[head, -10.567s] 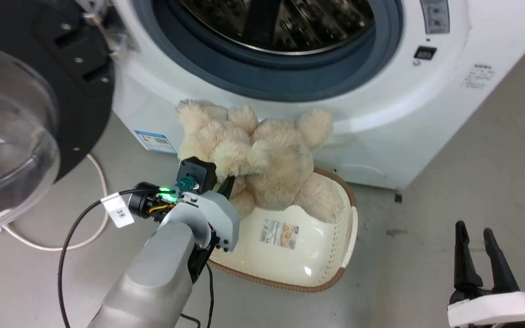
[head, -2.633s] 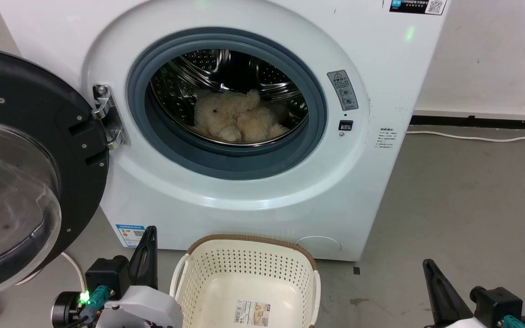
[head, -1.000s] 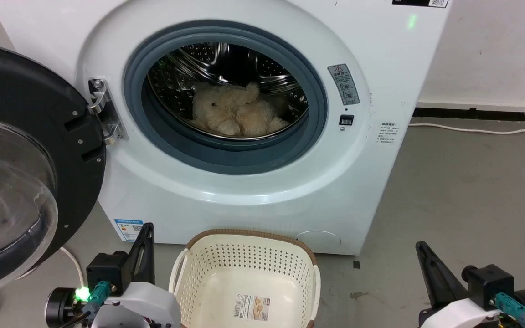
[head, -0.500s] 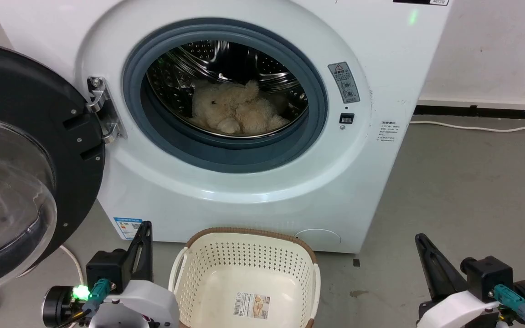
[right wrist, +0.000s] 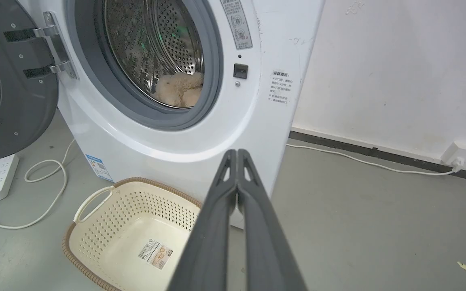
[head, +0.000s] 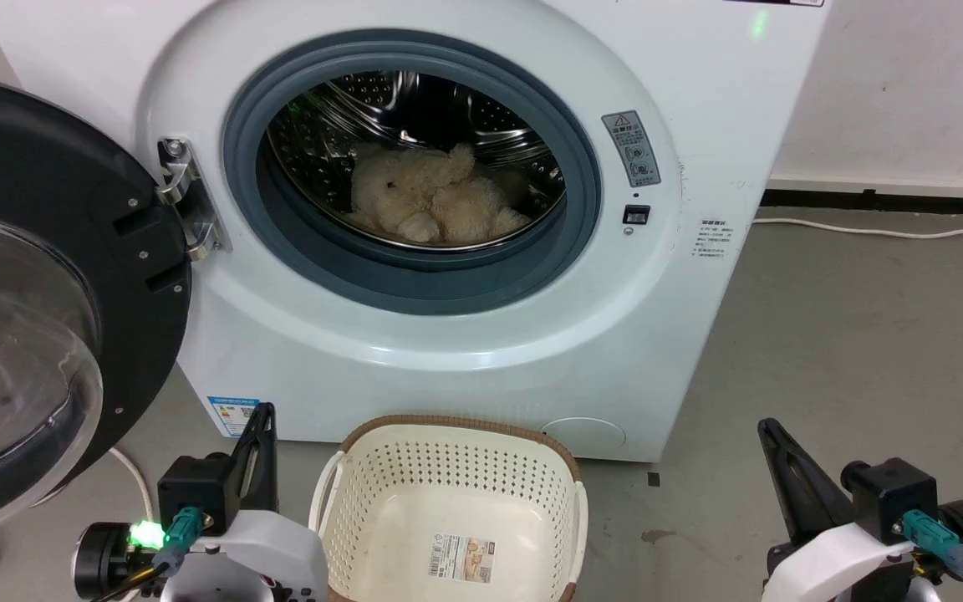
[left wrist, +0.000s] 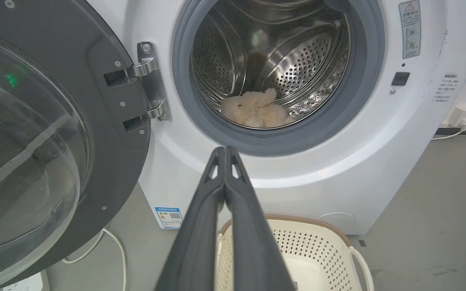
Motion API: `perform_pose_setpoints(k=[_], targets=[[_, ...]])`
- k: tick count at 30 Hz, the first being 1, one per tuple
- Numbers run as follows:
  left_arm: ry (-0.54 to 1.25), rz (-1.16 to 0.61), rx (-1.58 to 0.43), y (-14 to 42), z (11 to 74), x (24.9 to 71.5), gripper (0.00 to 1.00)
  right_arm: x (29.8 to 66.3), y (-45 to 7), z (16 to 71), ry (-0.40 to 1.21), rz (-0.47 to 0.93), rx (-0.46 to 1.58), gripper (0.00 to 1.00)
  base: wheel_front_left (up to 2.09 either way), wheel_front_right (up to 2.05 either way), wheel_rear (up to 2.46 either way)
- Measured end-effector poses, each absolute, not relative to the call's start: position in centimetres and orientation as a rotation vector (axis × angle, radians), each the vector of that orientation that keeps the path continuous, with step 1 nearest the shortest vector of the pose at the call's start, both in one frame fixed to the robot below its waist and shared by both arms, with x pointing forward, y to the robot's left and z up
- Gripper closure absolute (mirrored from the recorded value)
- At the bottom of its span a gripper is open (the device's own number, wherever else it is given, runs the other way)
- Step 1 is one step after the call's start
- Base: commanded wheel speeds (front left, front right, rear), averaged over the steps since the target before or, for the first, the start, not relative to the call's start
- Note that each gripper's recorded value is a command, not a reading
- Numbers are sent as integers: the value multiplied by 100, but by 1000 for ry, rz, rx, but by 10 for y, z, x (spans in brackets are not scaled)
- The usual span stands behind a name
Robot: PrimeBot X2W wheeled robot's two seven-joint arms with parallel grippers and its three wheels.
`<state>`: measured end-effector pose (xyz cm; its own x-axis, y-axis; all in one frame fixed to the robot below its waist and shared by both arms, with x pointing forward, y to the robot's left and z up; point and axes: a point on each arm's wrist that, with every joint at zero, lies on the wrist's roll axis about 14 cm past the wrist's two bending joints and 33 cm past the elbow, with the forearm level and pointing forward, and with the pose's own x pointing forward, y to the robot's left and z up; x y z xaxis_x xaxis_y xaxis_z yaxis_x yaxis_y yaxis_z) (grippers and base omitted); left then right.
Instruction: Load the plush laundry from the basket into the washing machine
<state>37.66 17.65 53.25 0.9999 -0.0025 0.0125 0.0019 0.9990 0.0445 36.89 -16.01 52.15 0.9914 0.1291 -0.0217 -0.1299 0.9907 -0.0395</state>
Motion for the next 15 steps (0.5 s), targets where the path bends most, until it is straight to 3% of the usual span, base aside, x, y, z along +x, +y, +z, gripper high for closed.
perform_pose_setpoints(k=[15], targets=[[-13,2,48,178,533,377,100,369,-160,522,18,130,-41,100,0,0,0]])
